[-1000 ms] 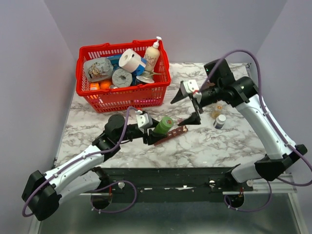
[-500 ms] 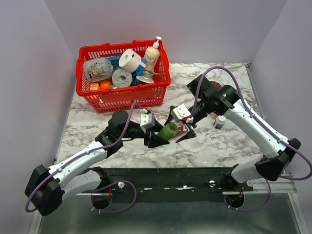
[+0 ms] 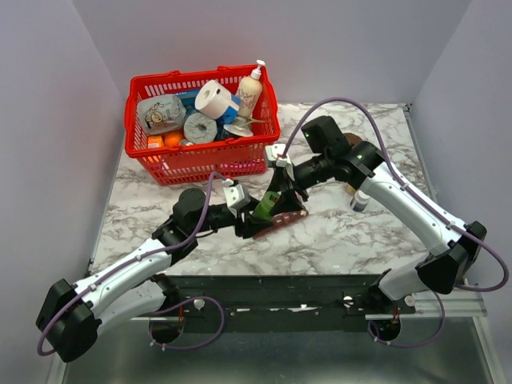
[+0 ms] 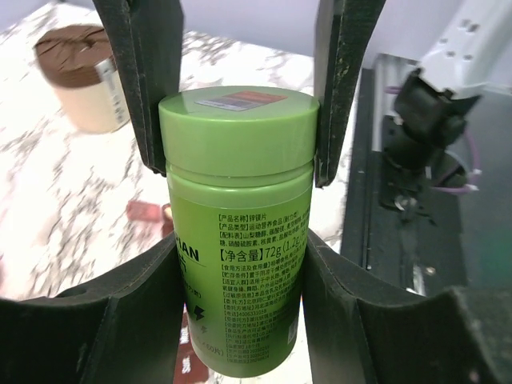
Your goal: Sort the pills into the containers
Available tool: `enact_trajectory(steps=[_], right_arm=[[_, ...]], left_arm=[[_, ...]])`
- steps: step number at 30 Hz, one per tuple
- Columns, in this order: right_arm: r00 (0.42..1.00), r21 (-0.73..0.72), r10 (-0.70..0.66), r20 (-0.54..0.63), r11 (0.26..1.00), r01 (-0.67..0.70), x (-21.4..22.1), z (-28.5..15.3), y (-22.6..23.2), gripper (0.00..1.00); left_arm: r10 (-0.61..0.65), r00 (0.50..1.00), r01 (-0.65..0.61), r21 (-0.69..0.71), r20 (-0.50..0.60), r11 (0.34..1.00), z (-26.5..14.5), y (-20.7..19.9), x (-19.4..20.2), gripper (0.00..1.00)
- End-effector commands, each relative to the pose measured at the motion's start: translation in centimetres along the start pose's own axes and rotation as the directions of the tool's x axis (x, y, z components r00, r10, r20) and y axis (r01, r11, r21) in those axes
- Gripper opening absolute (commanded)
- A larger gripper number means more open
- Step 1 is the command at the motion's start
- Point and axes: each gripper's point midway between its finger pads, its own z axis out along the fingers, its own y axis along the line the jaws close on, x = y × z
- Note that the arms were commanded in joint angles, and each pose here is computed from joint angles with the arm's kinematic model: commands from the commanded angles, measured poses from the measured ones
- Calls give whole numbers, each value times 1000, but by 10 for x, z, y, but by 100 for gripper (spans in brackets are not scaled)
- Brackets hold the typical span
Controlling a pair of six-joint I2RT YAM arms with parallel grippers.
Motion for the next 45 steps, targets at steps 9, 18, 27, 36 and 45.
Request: enact_trajectory(steps=[9,18,27,36,45], right_arm=[[967,36,253,-24,967,-252,27,3,-1,18],[955,412,290,-65,879,-239,91,-48,-51,18],[888,763,450,-97,606,-224,202,-122,-104,19],[832,834,543,-114,507,-216,254,-146,-130,22],[806,833,581,-117,499,-238,273,-148,-130,30]], left_arm=[[97,984,-70,-172,152,983,-9,25,-34,84],[174,985,-169,-309,-9,936,-35,43,-27,99],[241,931,-312,-254,-275,916,-52,48,27,99],[234,920,-314,-231,-315,921,-52,49,44,99],[206,928,-285,-238,-310,929,-48,50,46,99]])
